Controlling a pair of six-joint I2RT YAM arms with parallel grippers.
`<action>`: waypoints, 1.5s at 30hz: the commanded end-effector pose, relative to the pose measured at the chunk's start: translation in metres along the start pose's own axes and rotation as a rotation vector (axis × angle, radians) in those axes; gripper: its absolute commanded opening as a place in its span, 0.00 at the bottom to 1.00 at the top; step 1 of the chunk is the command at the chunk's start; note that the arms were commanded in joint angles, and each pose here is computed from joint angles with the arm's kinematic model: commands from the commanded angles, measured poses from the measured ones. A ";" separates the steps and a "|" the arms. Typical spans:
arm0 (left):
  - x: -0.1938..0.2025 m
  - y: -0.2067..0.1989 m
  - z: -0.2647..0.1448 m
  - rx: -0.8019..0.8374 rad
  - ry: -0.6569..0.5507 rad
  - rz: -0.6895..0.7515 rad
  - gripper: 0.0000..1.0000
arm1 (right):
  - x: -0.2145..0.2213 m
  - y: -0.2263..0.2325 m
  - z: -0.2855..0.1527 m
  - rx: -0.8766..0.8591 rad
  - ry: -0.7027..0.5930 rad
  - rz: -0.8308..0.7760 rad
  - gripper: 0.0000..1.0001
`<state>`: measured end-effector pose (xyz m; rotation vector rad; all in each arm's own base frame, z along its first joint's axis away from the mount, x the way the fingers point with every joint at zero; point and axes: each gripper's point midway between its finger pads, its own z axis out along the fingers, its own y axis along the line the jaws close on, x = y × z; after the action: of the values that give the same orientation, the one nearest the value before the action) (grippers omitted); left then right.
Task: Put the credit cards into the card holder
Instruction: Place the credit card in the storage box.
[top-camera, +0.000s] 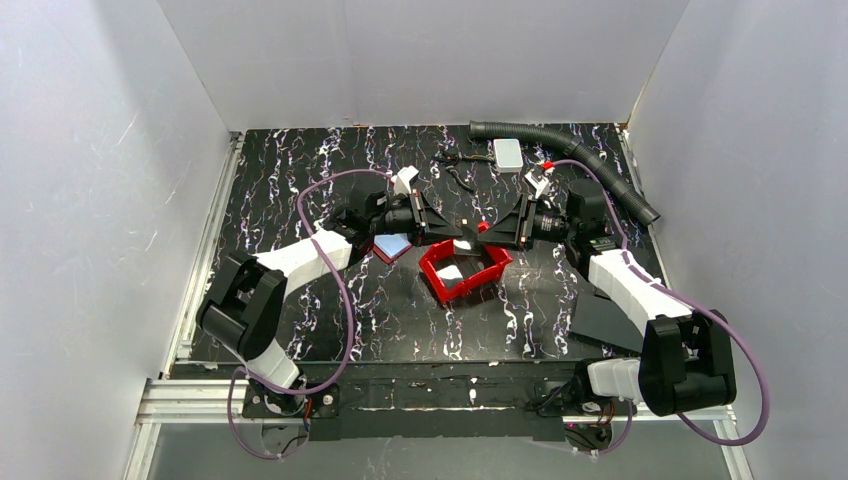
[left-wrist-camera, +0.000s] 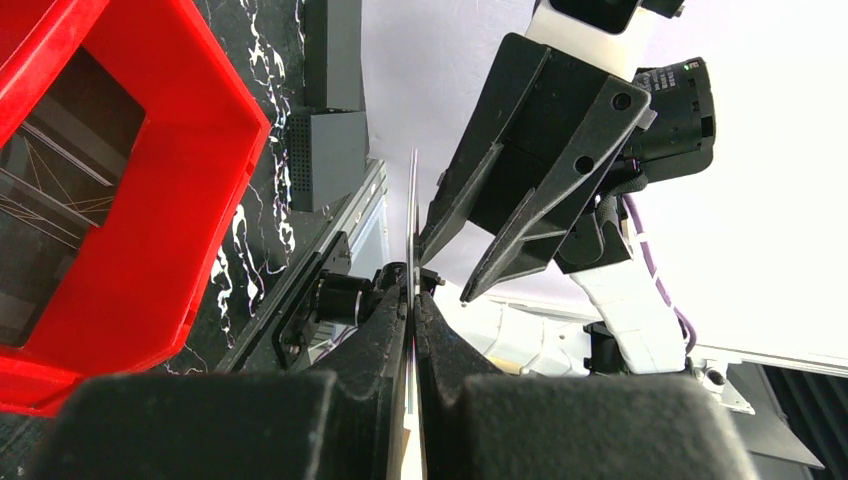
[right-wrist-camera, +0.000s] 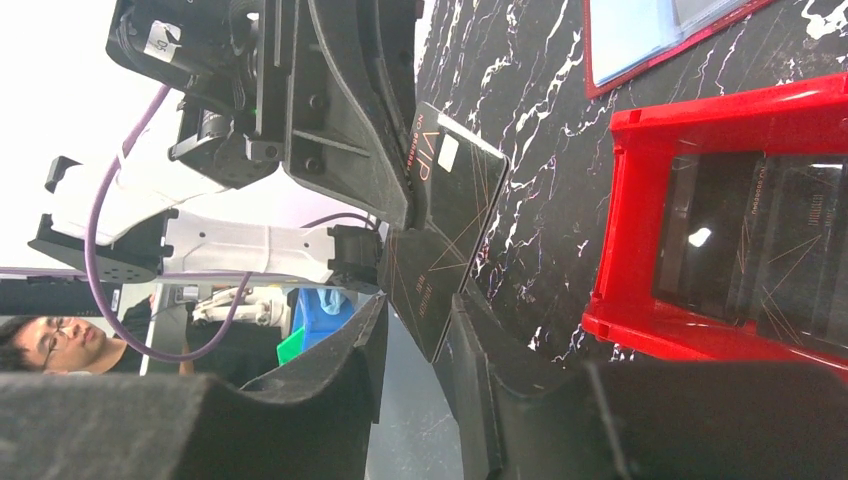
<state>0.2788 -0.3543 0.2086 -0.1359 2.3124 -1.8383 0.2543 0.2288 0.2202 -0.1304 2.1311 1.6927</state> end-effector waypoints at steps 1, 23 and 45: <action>-0.002 -0.005 0.003 0.014 -0.009 0.042 0.00 | -0.005 0.030 -0.003 -0.065 0.008 -0.069 0.36; 0.006 -0.039 0.009 0.100 0.026 0.025 0.00 | -0.009 0.021 0.012 -0.101 -0.115 0.067 0.66; 0.014 -0.048 0.008 0.146 0.044 0.016 0.00 | -0.012 -0.009 0.011 -0.037 -0.176 0.139 0.80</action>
<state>0.2884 -0.3677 0.2219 -0.2124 2.2598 -1.8983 0.2653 0.2392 0.2144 0.1444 2.0553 1.7784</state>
